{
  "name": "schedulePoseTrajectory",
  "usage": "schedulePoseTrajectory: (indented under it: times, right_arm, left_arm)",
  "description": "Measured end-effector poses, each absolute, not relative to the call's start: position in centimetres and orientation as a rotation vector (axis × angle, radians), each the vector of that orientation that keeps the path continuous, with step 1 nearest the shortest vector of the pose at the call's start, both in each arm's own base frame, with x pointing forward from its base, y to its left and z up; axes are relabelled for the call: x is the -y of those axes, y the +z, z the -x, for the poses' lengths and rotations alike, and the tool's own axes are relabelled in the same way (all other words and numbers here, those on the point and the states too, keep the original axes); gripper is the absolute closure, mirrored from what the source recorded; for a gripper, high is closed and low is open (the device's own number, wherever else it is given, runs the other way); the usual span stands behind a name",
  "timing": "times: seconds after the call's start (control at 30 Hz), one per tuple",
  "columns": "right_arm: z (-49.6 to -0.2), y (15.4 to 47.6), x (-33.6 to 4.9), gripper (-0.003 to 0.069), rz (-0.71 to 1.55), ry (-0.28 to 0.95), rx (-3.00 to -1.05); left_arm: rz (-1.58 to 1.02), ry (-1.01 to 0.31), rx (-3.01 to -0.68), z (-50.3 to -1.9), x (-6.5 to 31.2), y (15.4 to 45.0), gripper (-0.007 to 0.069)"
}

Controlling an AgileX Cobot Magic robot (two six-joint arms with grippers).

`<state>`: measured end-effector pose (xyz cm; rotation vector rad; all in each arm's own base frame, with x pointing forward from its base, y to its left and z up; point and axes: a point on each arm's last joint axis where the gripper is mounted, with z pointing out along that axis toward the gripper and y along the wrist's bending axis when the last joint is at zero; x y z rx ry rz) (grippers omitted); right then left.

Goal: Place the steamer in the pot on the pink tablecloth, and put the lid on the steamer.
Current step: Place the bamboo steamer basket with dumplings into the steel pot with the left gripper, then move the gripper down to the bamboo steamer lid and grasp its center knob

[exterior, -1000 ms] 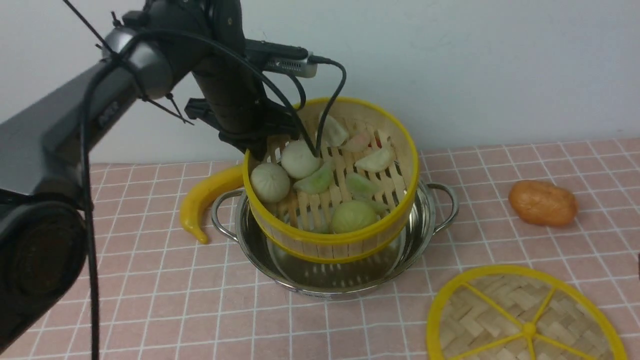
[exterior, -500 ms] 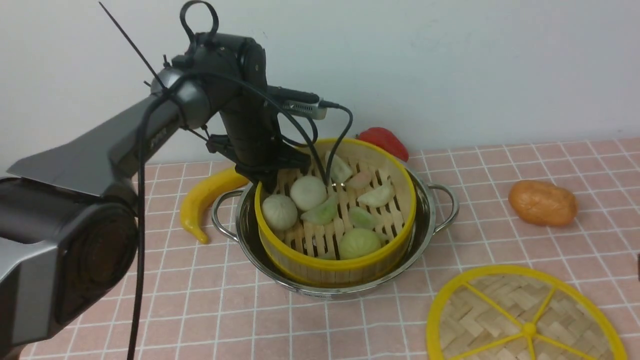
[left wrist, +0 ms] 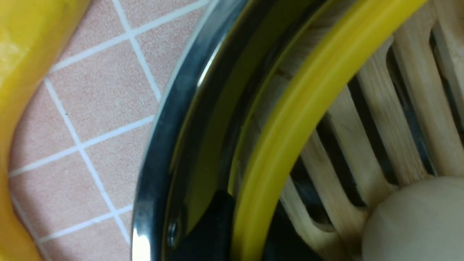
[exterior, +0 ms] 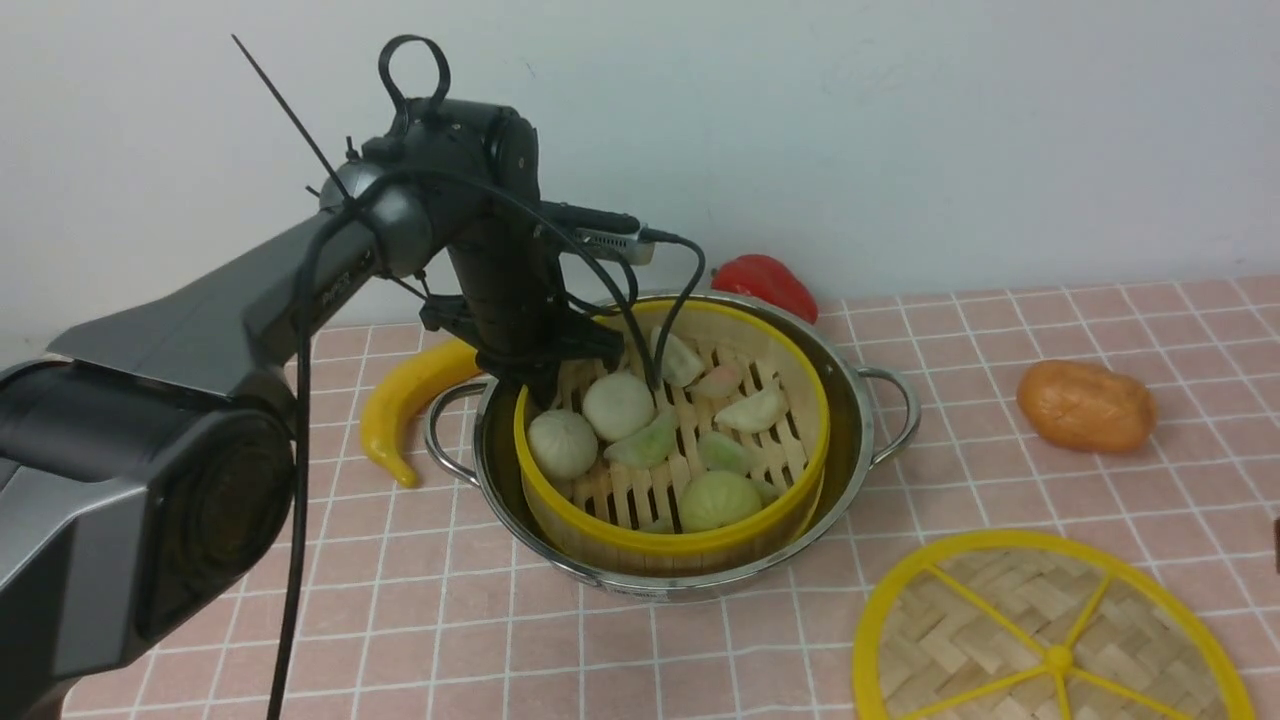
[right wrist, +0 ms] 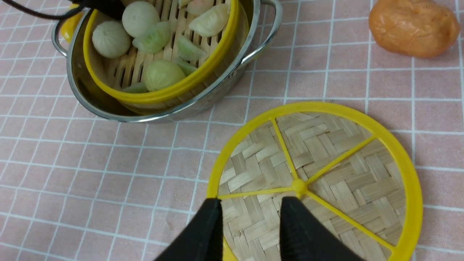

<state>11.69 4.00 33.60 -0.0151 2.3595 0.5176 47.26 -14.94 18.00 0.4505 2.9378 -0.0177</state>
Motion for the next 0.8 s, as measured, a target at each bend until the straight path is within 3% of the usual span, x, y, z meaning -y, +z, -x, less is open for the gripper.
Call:
schedulePoseTrajectory:
  times: [0.3,0.37,0.53,0.6,0.67,0.8]
  right_arm:
    - [-11.6,33.5,-4.0,0.0417,0.020,0.520,-2.379]
    - [-11.5,33.5,-4.0,0.0417,0.019,0.524,-2.379]
    - [-11.8,33.9,-4.2,0.0416,0.014,0.555,-2.327]
    - [-12.2,34.4,-4.6,0.0417,0.042,0.593,-2.275]
    - [-12.7,34.8,-4.9,0.0417,0.062,0.631,-2.253]
    - [-14.5,36.2,-5.9,0.0417,0.123,0.741,-2.225]
  left_arm:
    - [-0.435,-0.059,-2.890,-47.7,15.3,19.5,0.0347]
    - [-0.423,-0.081,-2.808,-48.4,15.5,21.8,0.0276]
    - [-0.399,-0.121,-2.612,-48.1,15.6,28.9,0.0195]
    - [-0.379,-0.152,-2.440,-46.1,15.2,35.9,0.0179]
    - [-0.366,-0.171,-2.318,-43.7,14.4,41.1,0.0181]
    - [-0.339,-0.173,-2.126,-37.9,12.4,49.3,0.0231]
